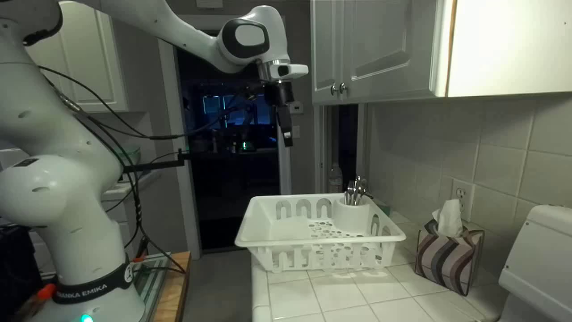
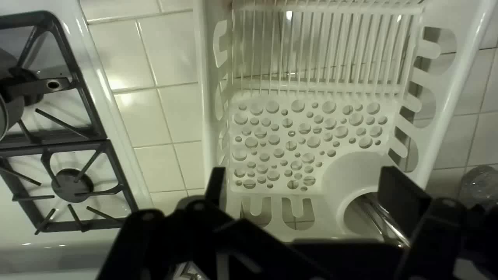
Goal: Remove the silver lid from the silver pot and put it in the white drying rack
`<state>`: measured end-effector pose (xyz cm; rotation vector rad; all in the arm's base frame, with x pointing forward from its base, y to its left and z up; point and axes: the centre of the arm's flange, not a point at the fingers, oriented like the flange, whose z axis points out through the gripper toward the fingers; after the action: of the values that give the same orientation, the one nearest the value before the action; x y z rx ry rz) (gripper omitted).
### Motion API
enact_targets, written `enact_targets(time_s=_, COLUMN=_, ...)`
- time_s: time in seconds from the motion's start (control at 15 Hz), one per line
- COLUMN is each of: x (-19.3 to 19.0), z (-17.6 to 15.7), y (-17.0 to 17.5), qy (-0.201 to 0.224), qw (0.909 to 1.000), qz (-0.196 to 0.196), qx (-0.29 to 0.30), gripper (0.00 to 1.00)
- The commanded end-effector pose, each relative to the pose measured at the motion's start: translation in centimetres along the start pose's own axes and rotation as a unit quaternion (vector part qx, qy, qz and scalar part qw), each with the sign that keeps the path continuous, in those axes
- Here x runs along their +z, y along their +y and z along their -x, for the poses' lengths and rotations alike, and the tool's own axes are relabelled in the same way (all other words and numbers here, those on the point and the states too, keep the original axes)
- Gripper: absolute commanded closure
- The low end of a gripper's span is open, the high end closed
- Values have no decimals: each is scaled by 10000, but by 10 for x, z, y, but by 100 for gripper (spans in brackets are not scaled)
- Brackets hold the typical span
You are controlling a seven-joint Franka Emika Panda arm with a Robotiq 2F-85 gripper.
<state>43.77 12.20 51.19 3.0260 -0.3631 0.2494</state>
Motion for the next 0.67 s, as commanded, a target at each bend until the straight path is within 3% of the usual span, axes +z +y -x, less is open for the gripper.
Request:
enact_targets(time_s=0.0, x=0, z=0, y=0, qy=0, qw=10000, qz=0, qx=0, gripper=0)
enact_targets(time_s=0.4, x=0, z=0, y=0, qy=0, qw=10000, qz=0, qx=0, gripper=0)
enact_targets(time_s=0.6, x=14, z=-12, y=24, qy=306, qw=9977, qz=314, qx=515, gripper=0)
